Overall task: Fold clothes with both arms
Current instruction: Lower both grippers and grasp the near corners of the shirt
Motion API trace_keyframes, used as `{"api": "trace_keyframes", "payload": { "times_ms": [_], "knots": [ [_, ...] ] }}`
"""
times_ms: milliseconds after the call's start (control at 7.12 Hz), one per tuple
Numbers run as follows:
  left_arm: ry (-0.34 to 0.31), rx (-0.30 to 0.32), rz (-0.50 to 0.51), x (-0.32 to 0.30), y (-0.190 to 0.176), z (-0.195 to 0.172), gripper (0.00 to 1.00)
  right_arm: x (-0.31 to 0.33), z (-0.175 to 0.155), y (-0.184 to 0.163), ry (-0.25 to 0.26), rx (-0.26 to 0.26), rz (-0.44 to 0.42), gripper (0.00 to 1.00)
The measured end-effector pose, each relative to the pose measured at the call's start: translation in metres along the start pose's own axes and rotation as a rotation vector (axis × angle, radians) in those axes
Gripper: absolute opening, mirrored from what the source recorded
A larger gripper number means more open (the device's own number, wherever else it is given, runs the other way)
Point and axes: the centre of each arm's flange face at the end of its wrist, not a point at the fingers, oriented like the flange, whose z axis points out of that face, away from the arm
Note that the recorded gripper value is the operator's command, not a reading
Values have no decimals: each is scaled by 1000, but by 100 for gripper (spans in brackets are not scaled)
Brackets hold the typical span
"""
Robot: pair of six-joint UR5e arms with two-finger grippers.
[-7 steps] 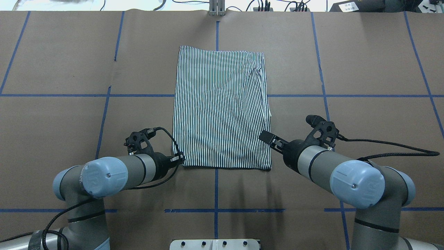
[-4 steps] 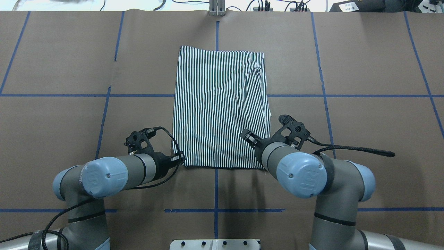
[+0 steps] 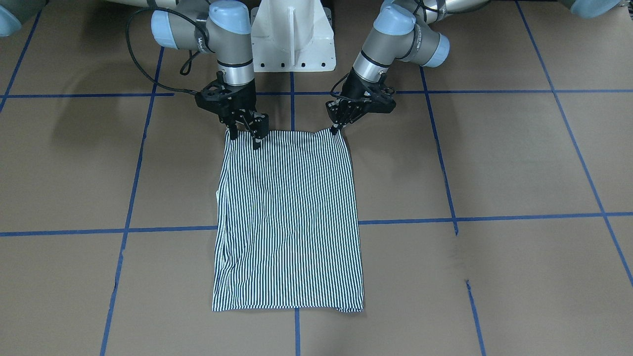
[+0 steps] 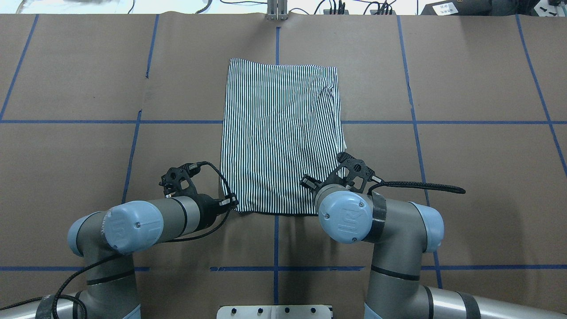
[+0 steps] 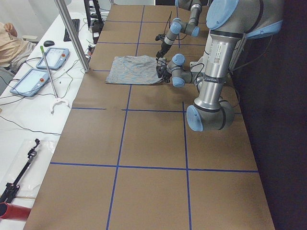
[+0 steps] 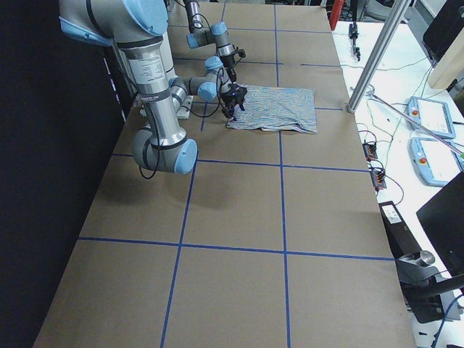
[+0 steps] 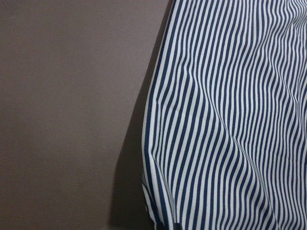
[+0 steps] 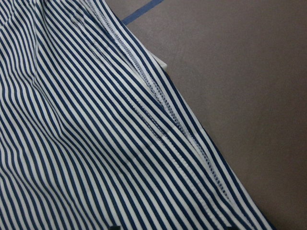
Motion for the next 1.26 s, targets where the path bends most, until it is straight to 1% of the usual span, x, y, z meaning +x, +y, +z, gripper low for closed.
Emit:
{"api": "trace_keyframes", "payload": {
  "times_ms": [140,421,842,1123,1263],
  "knots": [
    [0,0,0,0,0,0,0,-1,2,2,12,-6,-20,78],
    [-1,0,0,-1,0,0,0,-3,3,4,23,-10,-32,78],
    [-2,-1,-1,-1,1,0,0,-2,10,6,52,-1,-40,77],
    [-2,-2,-1,-1,1,0,0,-3,14,7,65,3,-44,69],
    [-1,-2,0,-1,1,0,0,-5,15,9,72,6,-47,67]
  ]
}}
